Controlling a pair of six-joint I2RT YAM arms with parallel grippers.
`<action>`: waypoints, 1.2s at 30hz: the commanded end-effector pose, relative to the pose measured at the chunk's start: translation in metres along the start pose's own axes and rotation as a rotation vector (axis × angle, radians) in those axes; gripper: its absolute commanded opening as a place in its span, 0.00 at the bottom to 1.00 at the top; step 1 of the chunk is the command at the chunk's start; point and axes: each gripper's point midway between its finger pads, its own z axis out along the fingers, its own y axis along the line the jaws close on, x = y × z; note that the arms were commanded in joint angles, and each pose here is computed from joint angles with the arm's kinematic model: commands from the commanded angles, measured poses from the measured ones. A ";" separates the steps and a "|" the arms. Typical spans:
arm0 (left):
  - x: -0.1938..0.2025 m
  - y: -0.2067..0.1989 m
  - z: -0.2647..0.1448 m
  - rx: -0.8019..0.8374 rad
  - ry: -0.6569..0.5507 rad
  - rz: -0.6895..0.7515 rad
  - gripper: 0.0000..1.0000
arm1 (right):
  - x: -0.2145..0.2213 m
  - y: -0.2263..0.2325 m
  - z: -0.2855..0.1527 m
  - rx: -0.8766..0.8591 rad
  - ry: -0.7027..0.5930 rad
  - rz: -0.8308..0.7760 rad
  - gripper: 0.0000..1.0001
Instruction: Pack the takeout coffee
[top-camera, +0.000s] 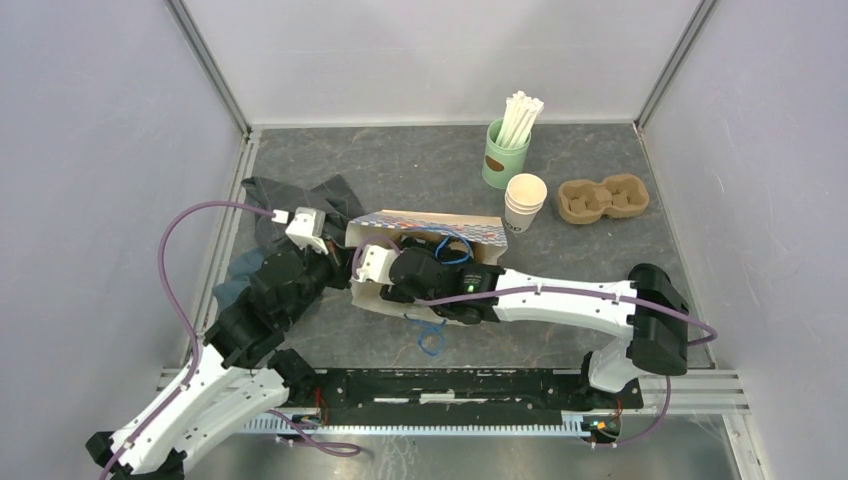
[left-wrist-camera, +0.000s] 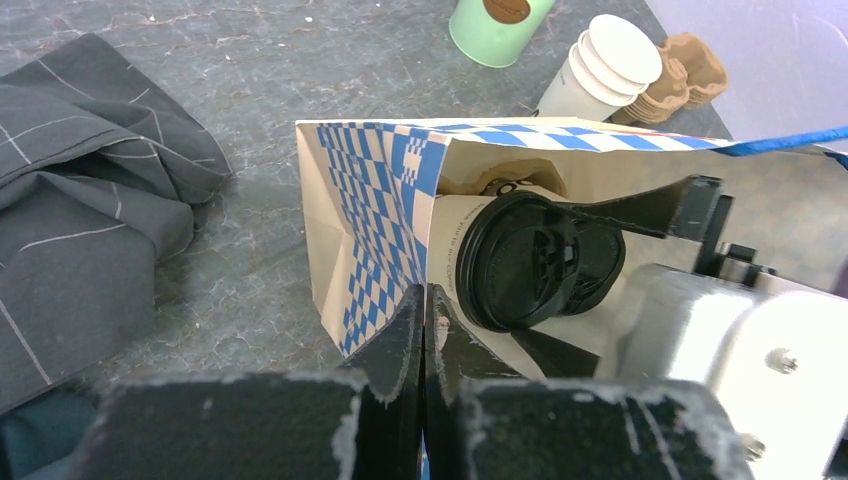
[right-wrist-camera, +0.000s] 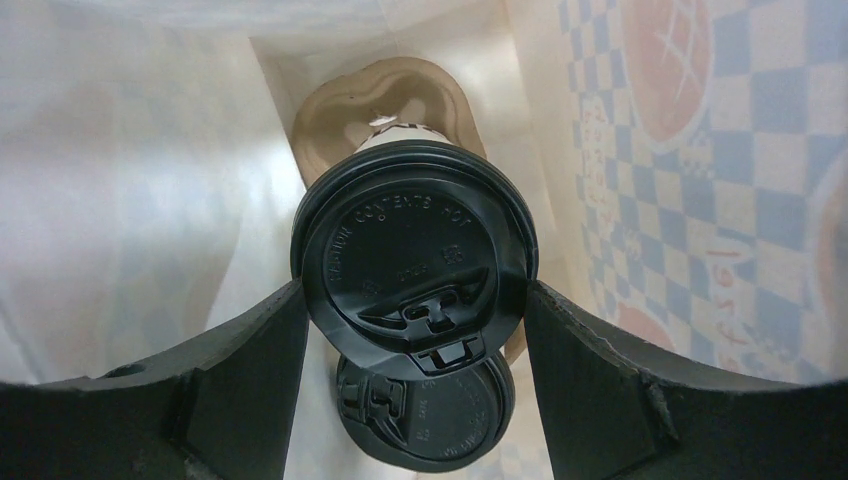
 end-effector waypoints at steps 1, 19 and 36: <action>-0.003 -0.002 -0.002 0.025 -0.017 0.053 0.02 | -0.011 -0.008 0.006 0.040 -0.072 0.036 0.63; 0.003 -0.009 -0.003 0.061 0.014 0.033 0.02 | -0.014 -0.015 0.018 0.058 -0.114 0.058 0.63; 0.002 -0.013 -0.003 0.074 0.024 0.014 0.02 | 0.005 -0.014 0.043 0.049 -0.047 0.063 0.62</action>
